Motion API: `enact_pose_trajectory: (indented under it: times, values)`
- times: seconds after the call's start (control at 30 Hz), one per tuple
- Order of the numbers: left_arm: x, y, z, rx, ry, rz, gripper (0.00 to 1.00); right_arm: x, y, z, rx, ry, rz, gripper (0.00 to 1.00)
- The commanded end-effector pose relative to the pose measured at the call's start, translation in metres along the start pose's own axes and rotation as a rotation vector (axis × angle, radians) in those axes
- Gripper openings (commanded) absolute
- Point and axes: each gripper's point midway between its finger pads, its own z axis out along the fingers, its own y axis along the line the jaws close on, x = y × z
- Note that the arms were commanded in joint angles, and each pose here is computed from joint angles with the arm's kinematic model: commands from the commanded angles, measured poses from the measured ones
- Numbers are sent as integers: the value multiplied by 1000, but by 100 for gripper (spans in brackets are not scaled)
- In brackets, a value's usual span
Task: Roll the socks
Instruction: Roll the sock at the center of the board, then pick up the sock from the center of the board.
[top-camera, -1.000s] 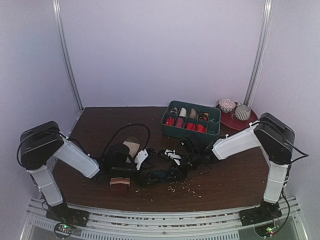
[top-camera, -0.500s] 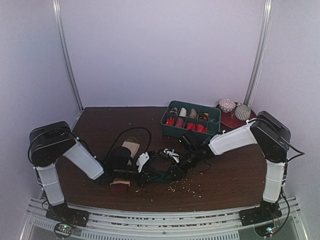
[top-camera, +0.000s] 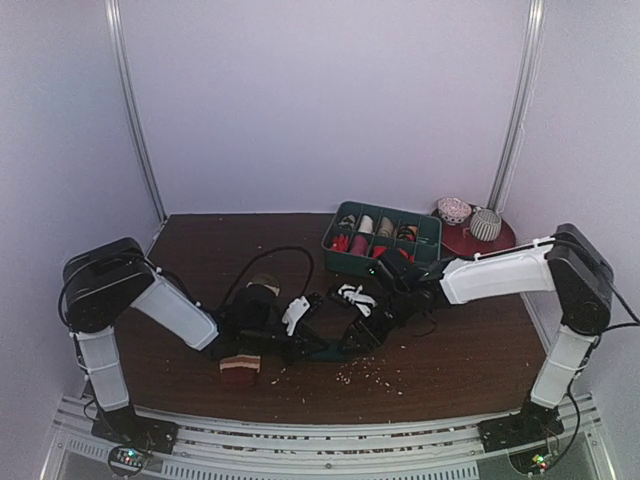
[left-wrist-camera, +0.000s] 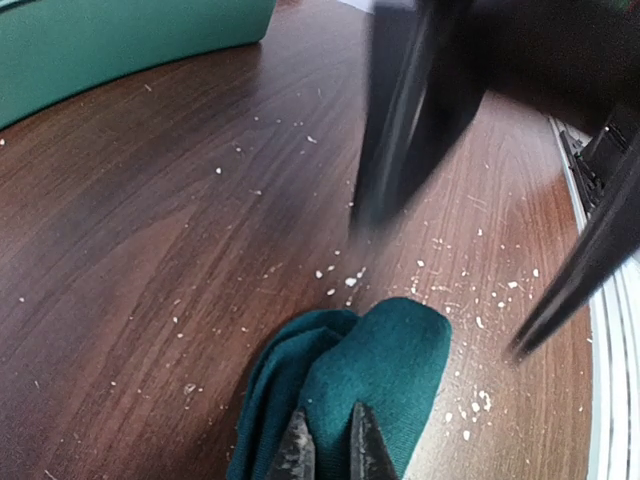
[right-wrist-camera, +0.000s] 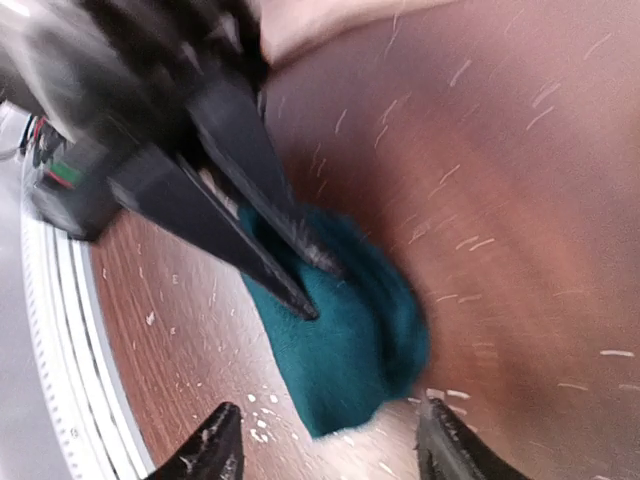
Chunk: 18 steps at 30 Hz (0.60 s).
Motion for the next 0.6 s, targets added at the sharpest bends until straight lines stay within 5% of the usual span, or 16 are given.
enact_pose_trajectory:
  times: [0.0, 0.13, 0.27, 0.43, 0.57]
  values:
    - [82, 13, -3, -60, 272, -139, 0, -41, -18, -64, 274, -178, -106, 62]
    - [86, 13, -1, -57, 281, -153, 0, -53, -41, -108, 505, -229, -151, 69]
    - [91, 14, 1, -55, 291, -158, 0, -68, -56, -147, 647, -345, -103, 99]
    - [91, 15, 3, -53, 285, -157, 0, -70, -61, -170, 692, -481, -14, 100]
    - [91, 15, 4, -49, 283, -156, 0, -50, -53, -134, 570, -370, -72, 96]
